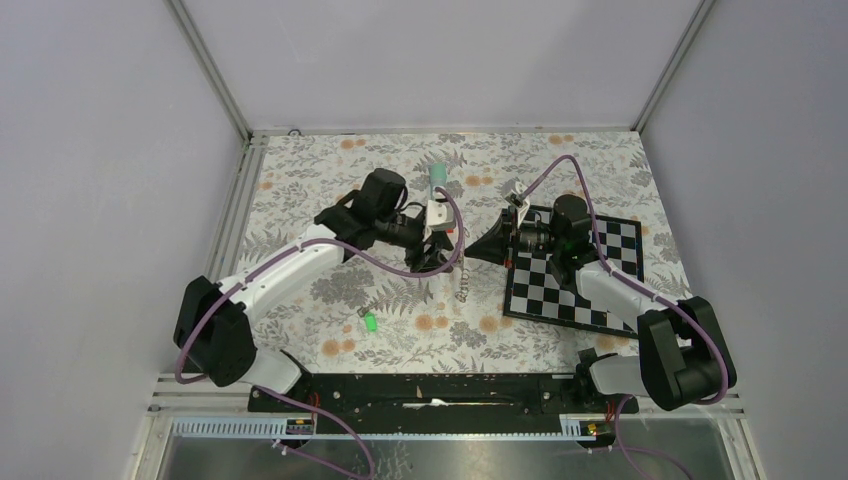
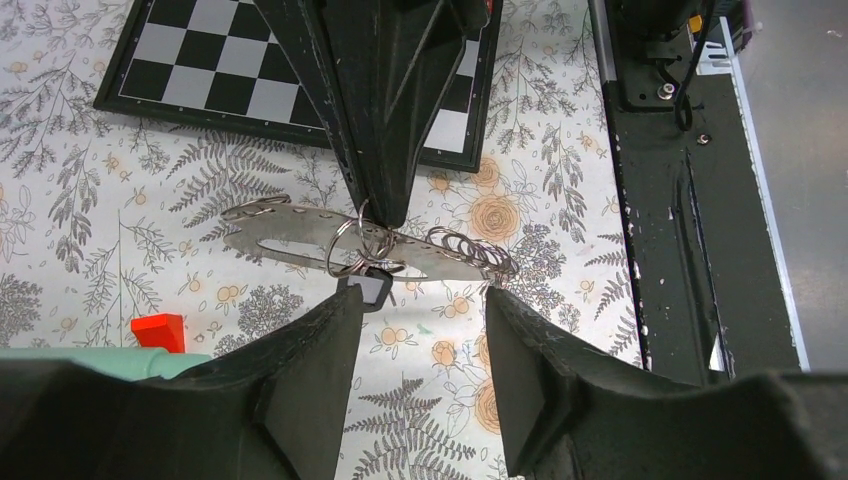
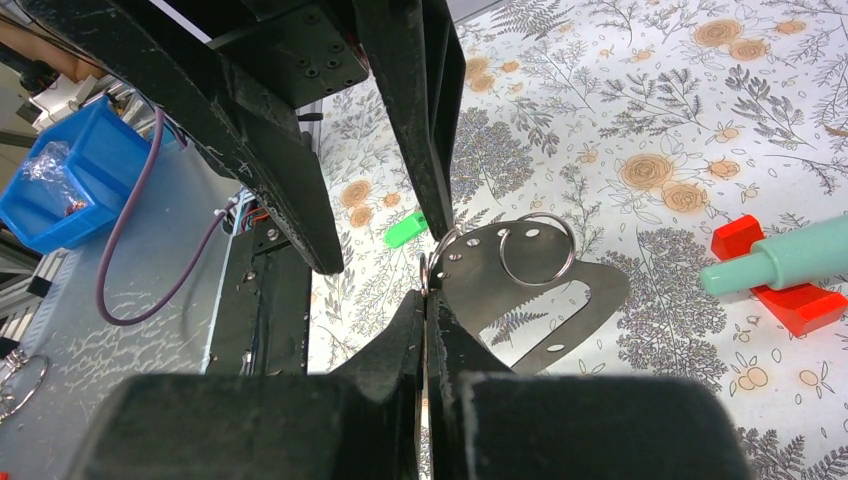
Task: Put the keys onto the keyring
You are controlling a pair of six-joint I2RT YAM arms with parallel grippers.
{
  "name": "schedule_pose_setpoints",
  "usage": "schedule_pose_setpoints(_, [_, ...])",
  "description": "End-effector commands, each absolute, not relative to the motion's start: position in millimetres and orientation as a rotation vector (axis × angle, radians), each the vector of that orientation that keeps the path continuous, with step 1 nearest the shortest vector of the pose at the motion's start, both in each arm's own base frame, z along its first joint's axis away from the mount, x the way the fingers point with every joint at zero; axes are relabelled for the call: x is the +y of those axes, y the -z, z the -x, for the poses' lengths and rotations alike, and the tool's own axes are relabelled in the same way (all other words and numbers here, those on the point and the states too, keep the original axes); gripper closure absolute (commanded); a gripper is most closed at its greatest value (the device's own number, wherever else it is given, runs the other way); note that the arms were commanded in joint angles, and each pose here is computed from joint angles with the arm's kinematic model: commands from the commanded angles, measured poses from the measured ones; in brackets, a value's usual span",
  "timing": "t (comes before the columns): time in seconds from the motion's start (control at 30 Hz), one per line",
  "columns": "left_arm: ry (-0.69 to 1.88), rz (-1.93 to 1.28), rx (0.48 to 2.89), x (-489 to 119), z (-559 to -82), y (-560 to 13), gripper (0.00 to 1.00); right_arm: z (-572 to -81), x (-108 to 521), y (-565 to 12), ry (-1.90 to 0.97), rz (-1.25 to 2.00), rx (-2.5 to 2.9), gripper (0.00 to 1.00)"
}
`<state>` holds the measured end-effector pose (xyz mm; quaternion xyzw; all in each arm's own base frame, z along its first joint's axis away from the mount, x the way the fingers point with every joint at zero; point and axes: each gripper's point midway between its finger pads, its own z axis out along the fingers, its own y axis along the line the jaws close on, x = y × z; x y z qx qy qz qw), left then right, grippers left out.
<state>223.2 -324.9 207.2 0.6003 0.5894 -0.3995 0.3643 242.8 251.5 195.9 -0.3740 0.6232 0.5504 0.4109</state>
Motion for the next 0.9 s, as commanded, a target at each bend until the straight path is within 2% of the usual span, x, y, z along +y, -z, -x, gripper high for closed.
schedule_pose_setpoints(0.0, [1.062,-1.532,1.414,-338,-229,-235,0.46,-241,251,-215,-1.364,0.991,1.468,1.0])
schedule_pose_setpoints(0.63, [1.12,-1.542,1.424,-347,-233,-231,0.47,-240,251,-213,-1.366,0.988,1.474,1.0])
schedule_pose_setpoints(0.73, [1.138,-1.544,1.417,-348,-230,-232,0.51,-241,251,-213,-1.362,0.983,1.477,1.0])
schedule_pose_setpoints(0.87, [1.158,-1.548,1.412,-349,-229,-232,0.62,-244,251,-212,-1.355,0.974,1.485,1.0])
